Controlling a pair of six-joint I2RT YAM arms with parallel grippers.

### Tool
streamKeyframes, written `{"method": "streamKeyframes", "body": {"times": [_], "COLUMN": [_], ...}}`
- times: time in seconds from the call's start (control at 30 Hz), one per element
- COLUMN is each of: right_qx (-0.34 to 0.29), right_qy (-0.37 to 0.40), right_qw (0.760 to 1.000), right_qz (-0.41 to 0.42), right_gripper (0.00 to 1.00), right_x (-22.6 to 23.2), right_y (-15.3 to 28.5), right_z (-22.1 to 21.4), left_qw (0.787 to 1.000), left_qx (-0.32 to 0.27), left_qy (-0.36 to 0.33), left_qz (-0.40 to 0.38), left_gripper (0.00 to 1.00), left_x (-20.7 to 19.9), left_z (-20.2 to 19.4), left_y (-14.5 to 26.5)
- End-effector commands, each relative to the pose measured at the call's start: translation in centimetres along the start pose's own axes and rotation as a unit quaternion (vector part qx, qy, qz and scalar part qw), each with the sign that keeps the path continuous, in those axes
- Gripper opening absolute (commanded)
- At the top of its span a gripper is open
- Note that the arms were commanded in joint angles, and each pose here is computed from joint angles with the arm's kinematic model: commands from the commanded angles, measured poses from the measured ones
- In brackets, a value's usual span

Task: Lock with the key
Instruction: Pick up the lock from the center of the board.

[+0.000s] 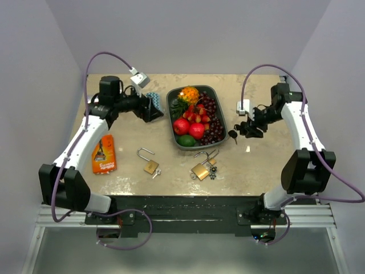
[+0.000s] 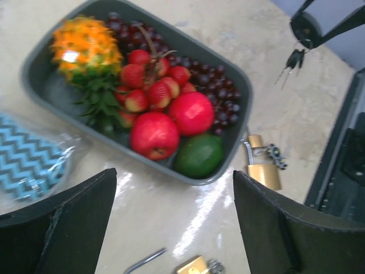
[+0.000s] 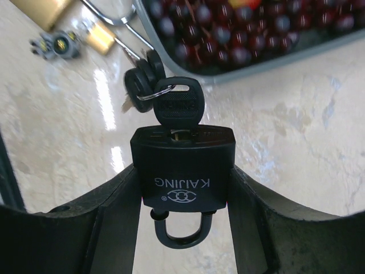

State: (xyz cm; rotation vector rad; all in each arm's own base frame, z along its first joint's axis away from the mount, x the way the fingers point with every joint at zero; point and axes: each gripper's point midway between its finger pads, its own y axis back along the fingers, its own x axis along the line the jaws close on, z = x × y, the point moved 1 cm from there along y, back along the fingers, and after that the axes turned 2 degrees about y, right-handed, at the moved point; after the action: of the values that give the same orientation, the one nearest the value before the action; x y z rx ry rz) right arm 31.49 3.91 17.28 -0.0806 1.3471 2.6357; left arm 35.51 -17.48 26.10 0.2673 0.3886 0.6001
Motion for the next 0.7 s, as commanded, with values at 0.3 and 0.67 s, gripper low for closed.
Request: {"method": "streamKeyframes", "body": {"times": [0.3,0.67], "right_qx": [-0.179,-0.18], "right_qy": [0.013,0.049], "right_qw": [0.983,0.979], "right_qz": [-0.028,-0.087], "right_gripper": [0.0,0.0], "right_x": [4.2,3.8], "right_y": [1.4,0.8], "right_z": [15.9,19.9], "left_qw": [0.977,0.966], "left_qx": [-0.001,0.024], "left_qy": [0.103,0.144], "left_qz": [-0.187,-0.214], "left_gripper": [0.83,0.87], "left_x": [-10.1,-12.8], "left_z": [1.3,1.4], "left_y": [-5.4,-7.7]}}
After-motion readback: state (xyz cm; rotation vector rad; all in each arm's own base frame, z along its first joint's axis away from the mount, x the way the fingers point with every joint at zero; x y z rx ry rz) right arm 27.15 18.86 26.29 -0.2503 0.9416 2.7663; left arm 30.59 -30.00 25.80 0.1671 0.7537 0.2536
